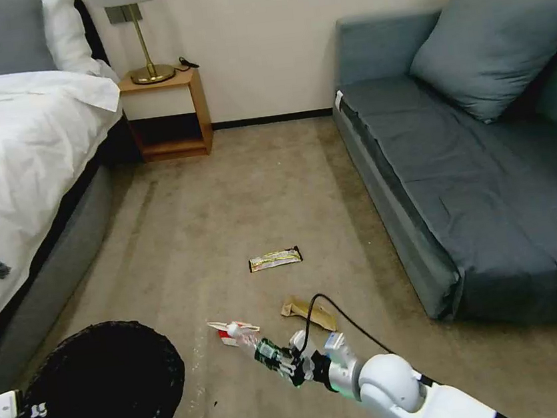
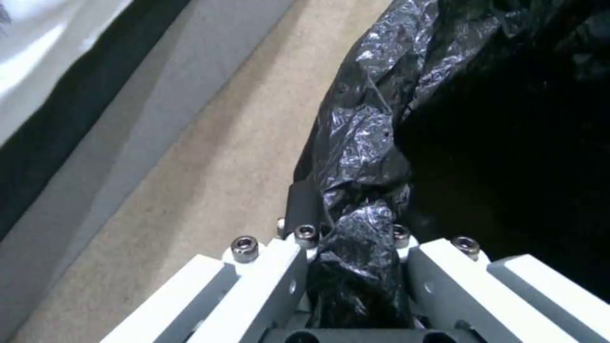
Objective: Pick up the trash bin, then pick up the garbage on the floor and place it into the trash bin.
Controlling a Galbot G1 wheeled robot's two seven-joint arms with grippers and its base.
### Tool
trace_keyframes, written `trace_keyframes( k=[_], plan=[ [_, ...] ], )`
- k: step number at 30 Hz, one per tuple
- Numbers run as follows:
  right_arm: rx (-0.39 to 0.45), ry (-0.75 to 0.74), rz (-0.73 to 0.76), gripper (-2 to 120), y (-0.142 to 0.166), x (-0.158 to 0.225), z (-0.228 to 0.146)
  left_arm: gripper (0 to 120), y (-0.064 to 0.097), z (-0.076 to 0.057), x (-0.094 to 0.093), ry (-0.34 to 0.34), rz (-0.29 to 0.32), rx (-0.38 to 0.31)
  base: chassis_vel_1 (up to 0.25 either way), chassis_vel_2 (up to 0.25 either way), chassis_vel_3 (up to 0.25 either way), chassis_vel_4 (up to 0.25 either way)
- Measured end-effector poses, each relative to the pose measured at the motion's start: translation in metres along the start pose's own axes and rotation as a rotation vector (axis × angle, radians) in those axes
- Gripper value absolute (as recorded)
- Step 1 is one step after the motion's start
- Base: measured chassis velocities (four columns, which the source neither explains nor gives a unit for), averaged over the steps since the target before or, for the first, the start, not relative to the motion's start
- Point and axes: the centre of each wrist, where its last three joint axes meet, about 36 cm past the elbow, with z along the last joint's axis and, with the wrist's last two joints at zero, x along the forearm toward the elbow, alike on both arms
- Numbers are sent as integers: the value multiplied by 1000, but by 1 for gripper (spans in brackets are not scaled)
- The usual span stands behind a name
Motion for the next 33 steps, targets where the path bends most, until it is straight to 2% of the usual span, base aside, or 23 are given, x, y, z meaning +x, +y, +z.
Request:
trace_keyframes(
  k=[2,3,5,10,15,16,20,24,30,33],
  plan=[
    [-13,-100,-49,26,17,1,-26,3,-3,1,0,1,7,3,0,0,0,0],
    [-13,-100,-49,26,17,1,-26,3,-3,1,0,1,7,3,0,0,0,0],
    [-4,-166,-113,26,36,-3,-43,3,-4,1,0,1,12,4,0,0,0,0],
    [78,-257,-245,26,73,-31,-69,3,-6,1,2,-1,13,7,0,0,0,0],
    [139,-253,-329,26,106,-74,-75,3,-6,2,4,0,10,9,0,0,0,0],
    [139,-253,-329,26,106,-74,-75,3,-6,2,4,0,10,9,0,0,0,0],
    [133,-256,-323,26,132,-117,-77,3,-6,1,5,-3,11,11,0,0,0,0],
    [125,-255,-315,26,144,-130,-78,3,-6,-1,5,-7,15,12,0,0,0,0],
    [117,-246,-298,26,145,-131,-73,3,-7,-3,5,-13,22,12,0,0,0,0],
    [113,-243,-292,36,144,-130,-69,3,-7,-4,5,-12,24,10,0,0,0,0]
  ],
)
